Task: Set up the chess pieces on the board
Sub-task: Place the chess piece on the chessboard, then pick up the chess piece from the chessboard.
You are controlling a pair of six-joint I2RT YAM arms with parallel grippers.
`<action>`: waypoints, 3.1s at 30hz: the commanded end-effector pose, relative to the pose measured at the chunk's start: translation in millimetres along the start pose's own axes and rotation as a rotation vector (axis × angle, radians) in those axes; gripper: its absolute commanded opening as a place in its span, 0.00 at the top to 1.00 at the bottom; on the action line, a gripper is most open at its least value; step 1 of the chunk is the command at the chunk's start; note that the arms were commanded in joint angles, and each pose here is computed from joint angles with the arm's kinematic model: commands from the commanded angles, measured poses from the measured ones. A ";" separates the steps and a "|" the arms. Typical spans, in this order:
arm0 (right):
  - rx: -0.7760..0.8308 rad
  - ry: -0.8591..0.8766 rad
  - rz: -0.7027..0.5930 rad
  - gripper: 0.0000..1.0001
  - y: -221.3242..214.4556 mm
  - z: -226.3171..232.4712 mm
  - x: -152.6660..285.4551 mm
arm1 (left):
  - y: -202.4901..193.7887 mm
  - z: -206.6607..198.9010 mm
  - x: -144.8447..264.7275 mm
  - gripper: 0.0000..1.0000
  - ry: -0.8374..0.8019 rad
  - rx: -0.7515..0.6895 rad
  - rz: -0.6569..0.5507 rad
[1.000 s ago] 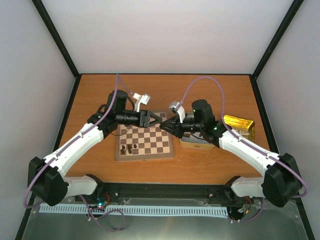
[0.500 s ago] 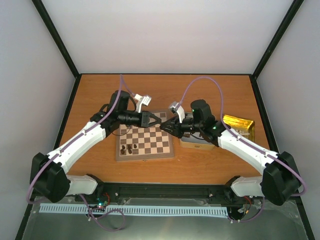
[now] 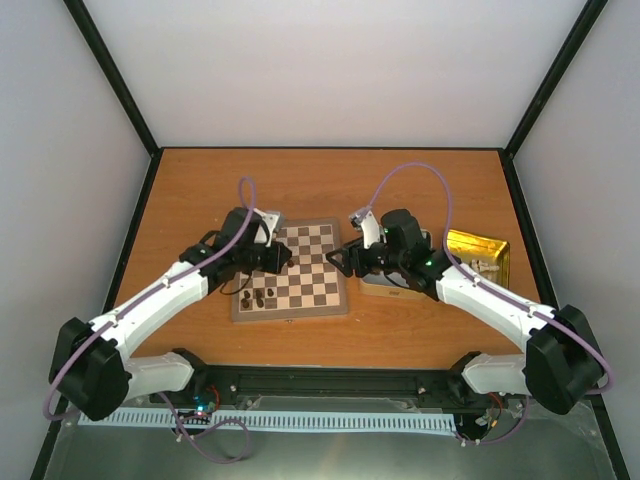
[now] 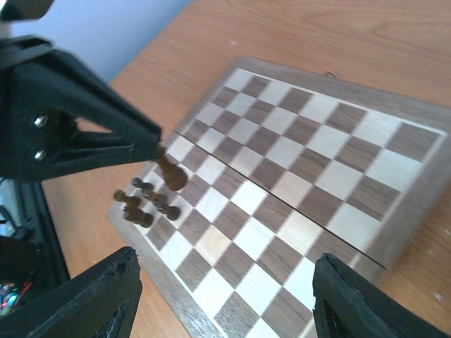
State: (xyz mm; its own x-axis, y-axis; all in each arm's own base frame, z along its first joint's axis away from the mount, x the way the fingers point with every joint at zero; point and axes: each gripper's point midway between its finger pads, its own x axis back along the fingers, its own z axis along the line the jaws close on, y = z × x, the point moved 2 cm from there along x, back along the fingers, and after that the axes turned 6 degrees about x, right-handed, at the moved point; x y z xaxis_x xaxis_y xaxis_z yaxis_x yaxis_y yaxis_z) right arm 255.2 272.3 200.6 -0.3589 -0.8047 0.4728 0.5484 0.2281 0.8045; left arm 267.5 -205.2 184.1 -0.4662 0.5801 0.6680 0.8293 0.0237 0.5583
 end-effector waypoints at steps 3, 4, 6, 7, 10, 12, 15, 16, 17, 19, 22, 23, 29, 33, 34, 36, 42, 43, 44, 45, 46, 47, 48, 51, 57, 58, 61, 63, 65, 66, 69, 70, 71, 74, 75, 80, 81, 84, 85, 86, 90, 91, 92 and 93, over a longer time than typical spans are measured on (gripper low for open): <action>-0.085 -0.158 -0.031 0.33 -2.8 -22.9 4.4 | -25.2 14.7 -7.2 0.99 0.218 -0.107 -0.049; -0.089 -0.169 -0.032 0.33 -2.2 -24.6 4.1 | -30.4 13.4 -9.3 0.99 0.226 -0.113 -0.042; -0.100 -0.196 -0.036 0.33 -1.3 -29.0 4.4 | -40.0 13.5 -11.3 0.99 0.264 -0.125 -0.050; -0.103 -0.206 -0.036 0.33 -1.4 -30.6 4.3 | -45.4 13.4 -11.6 0.99 0.281 -0.134 -0.055; -0.116 -0.230 -0.030 0.33 -3.3 -34.9 3.4 | -63.9 15.0 -11.0 0.99 0.323 -0.131 -0.056; -0.127 -0.235 -0.022 0.33 -5.6 -36.5 2.2 | -75.2 19.3 -9.4 0.99 0.340 -0.095 -0.050; -0.142 -0.243 -0.013 0.33 -9.0 -38.8 0.1 | -85.8 25.7 -4.8 0.99 0.336 -0.030 -0.065; -0.148 -0.245 -0.011 0.33 -10.1 -39.7 -0.3 | -88.2 28.8 -2.6 0.99 0.337 -0.008 -0.073; -0.153 -0.248 -0.011 0.33 -10.5 -40.3 -0.4 | -89.4 31.0 0.3 0.99 0.337 0.008 -0.084; -0.157 -0.249 -0.010 0.33 -11.6 -40.9 -1.1 | -90.1 34.4 4.2 0.99 0.338 0.019 -0.105; -0.165 -0.251 -0.009 0.33 -12.6 -42.0 -2.5 | -91.1 34.4 4.3 0.99 0.325 0.008 -0.110; -0.167 -0.252 -0.007 0.33 -12.8 -42.2 -3.2 | -91.8 33.3 2.9 0.98 0.316 0.000 -0.105; -0.184 -0.261 0.001 0.34 -15.2 -44.8 -5.1 | -99.2 36.5 -2.8 0.97 0.311 -0.003 -0.086; -0.190 -0.265 0.005 0.34 -16.6 -46.0 -6.4 | -105.7 38.0 -4.4 0.94 0.293 0.000 -0.074; -0.193 -0.266 0.006 0.34 -17.0 -46.6 -7.1 | -106.9 38.6 -4.6 0.93 0.291 -0.001 -0.073; -0.197 -0.267 0.009 0.34 -17.2 -47.1 -8.2 | -108.2 39.6 -4.6 0.90 0.292 0.000 -0.070; -0.208 -0.267 0.012 0.34 -17.3 -48.0 -10.5 | -102.0 34.5 1.0 0.68 0.288 0.005 -0.077; -0.209 -0.268 0.013 0.34 -17.2 -48.1 -10.4 | -99.0 31.2 3.6 0.63 0.284 0.009 -0.079; -0.209 -0.270 0.015 0.34 -17.5 -48.3 -10.3 | -97.2 29.3 6.6 0.58 0.287 0.015 -0.071; -0.211 -0.270 0.014 0.34 -17.2 -48.3 -10.1 | -93.0 25.5 10.3 0.54 0.289 0.021 -0.070; -0.211 -0.270 0.012 0.34 -16.6 -48.1 -9.7 | -89.1 22.5 13.8 0.49 0.293 0.031 -0.071; -0.212 -0.270 0.010 0.34 -16.3 -48.0 -9.6 | -85.6 20.4 16.9 0.46 0.302 0.038 -0.068; -0.212 -0.270 0.009 0.34 -16.0 -47.8 -9.4 | -82.0 18.0 19.3 0.43 0.307 0.045 -0.065; -0.216 -0.272 0.013 0.34 -17.3 -48.6 -10.1 | -81.2 17.9 21.3 0.40 0.331 0.063 -0.013; -0.221 -0.283 0.022 0.34 -20.6 -51.1 -11.3 | -93.3 24.6 15.7 0.44 0.356 0.116 0.120; -0.222 -0.285 0.023 0.34 -20.7 -51.5 -11.7 | -95.6 24.5 14.6 0.46 0.353 0.118 0.137; -0.223 -0.293 0.026 0.34 -21.1 -52.7 -11.6 | -101.7 30.5 12.8 0.49 0.382 0.130 0.175; -0.224 -0.297 0.027 0.35 -21.8 -53.6 -11.8 | -105.8 34.6 9.5 0.51 0.395 0.129 0.196; -0.225 -0.298 0.026 0.35 -21.7 -54.0 -12.3 | -108.7 34.8 4.6 0.58 0.380 0.121 0.210; -0.227 -0.298 0.028 0.35 -21.9 -54.0 -12.6 | -109.0 34.2 2.7 0.60 0.373 0.116 0.215; -0.228 -0.300 0.031 0.35 -22.8 -54.4 -12.9 | -107.5 35.1 -2.1 0.63 0.368 0.114 0.214; -0.228 -0.302 0.031 0.36 -23.1 -54.7 -12.5 | -107.6 37.4 -3.3 0.63 0.376 0.117 0.214; -0.227 -0.306 0.034 0.36 -23.7 -55.4 -12.4 | -108.0 40.2 -4.7 0.63 0.389 0.119 0.218; -0.227 -0.309 0.035 0.36 -24.5 -55.8 -11.9 | -106.8 46.8 -6.7 0.63 0.419 0.116 0.211; -0.229 -0.310 0.035 0.36 -25.1 -56.0 -12.1 | -105.7 47.1 -7.3 0.63 0.420 0.114 0.207; -0.233 -0.313 0.040 0.37 -27.0 -56.9 -12.9 | -103.7 48.1 -12.6 0.65 0.422 0.109 0.200; -0.234 -0.313 0.039 0.37 -26.6 -56.7 -13.2 | -103.0 48.7 -13.7 0.69 0.426 0.106 0.197; -0.235 -0.311 0.040 0.37 -26.8 -56.7 -13.2 | -102.8 55.3 -14.2 0.77 0.472 0.099 0.198; -0.234 -0.312 0.040 0.37 -26.8 -56.8 -13.2 | -102.3 55.7 -14.3 0.81 0.477 0.096 0.200; -0.235 -0.313 0.042 0.37 -27.5 -57.1 -13.5 | -101.9 54.5 -14.7 0.84 0.473 0.095 0.202; -0.239 -0.316 0.044 0.38 -28.1 -57.5 -13.4 | -97.8 39.1 -16.7 0.92 0.377 0.071 0.202; -0.241 -0.316 0.043 0.38 -28.2 -57.5 -13.1 | -97.8 32.2 -18.3 0.93 0.330 0.056 0.206; -0.242 -0.318 0.043 0.38 -29.0 -57.9 -13.1 | -97.7 23.9 -20.0 0.93 0.273 0.038 0.211; -0.243 -0.319 0.041 0.38 -28.9 -58.1 -12.9 | -98.1 16.5 -21.8 0.93 0.221 0.019 0.217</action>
State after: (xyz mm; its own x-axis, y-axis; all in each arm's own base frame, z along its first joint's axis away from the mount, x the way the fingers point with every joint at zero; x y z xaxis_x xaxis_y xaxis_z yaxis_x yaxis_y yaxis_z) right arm 284.5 244.4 150.5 -0.5131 -0.5917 0.6218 0.7173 0.1022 0.6892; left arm 197.7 -176.4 85.0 -0.3267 0.1937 0.9251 0.9434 0.0072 0.3317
